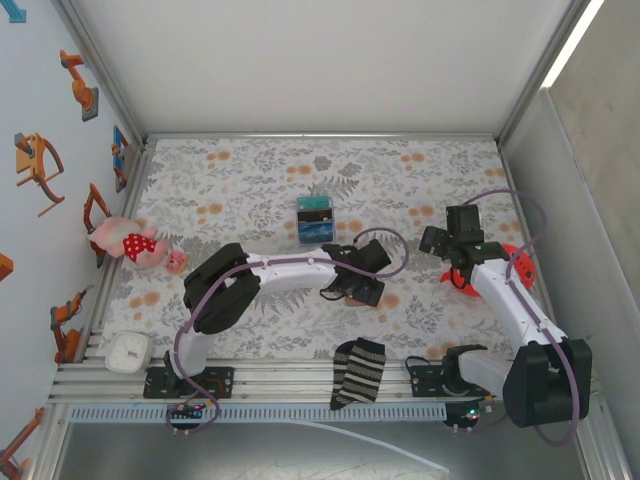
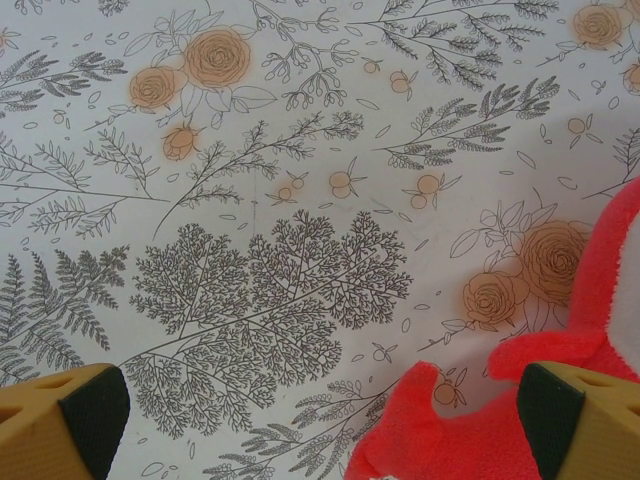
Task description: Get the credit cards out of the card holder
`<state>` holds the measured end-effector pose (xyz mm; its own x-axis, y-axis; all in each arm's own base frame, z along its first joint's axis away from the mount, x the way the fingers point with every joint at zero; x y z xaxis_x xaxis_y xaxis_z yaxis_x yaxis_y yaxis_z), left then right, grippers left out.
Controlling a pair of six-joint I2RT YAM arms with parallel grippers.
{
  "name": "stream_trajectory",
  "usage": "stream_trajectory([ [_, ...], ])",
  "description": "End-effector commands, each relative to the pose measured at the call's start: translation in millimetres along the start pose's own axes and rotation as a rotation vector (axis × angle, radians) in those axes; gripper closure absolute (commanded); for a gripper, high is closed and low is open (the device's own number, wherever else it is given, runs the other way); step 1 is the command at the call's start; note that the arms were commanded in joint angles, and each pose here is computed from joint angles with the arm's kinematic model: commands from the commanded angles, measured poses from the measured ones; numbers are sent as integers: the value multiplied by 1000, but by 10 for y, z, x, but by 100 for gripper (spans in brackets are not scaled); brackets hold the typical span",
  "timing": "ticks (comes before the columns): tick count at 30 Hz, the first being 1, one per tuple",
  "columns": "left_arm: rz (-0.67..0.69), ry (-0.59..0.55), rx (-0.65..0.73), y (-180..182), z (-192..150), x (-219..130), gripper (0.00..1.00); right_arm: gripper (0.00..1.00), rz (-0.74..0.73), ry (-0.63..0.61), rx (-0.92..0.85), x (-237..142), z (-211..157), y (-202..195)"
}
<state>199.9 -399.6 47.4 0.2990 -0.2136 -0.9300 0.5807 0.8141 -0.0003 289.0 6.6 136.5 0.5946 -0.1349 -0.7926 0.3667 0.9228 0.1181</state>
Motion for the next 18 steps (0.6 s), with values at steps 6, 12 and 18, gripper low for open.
stream_trajectory([
  [6, 46, 59, 34, 302, -194, -197, 3, 0, 35, -4, 32, 15, -8, 65],
  [12, -81, 28, 26, 46, -75, -220, 3, 0, 38, -4, 35, 20, -7, 68],
  [18, -70, 49, 28, 51, -92, -74, 3, 0, 44, -7, 32, -6, 1, 73],
])
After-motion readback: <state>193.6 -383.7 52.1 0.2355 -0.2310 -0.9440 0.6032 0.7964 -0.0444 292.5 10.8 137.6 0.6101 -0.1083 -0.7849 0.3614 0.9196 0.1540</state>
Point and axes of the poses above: each hand's point on the last joint's axis, 136 mm out from that joint toward the fingers, its own x axis out along the fingers, its own y axis along the line the jaws close on, z = x × y, the point moved 2 cm from there along -x, back along the fingers, and after that the axes turned 6 degrees about x, right-handed, at the moved point
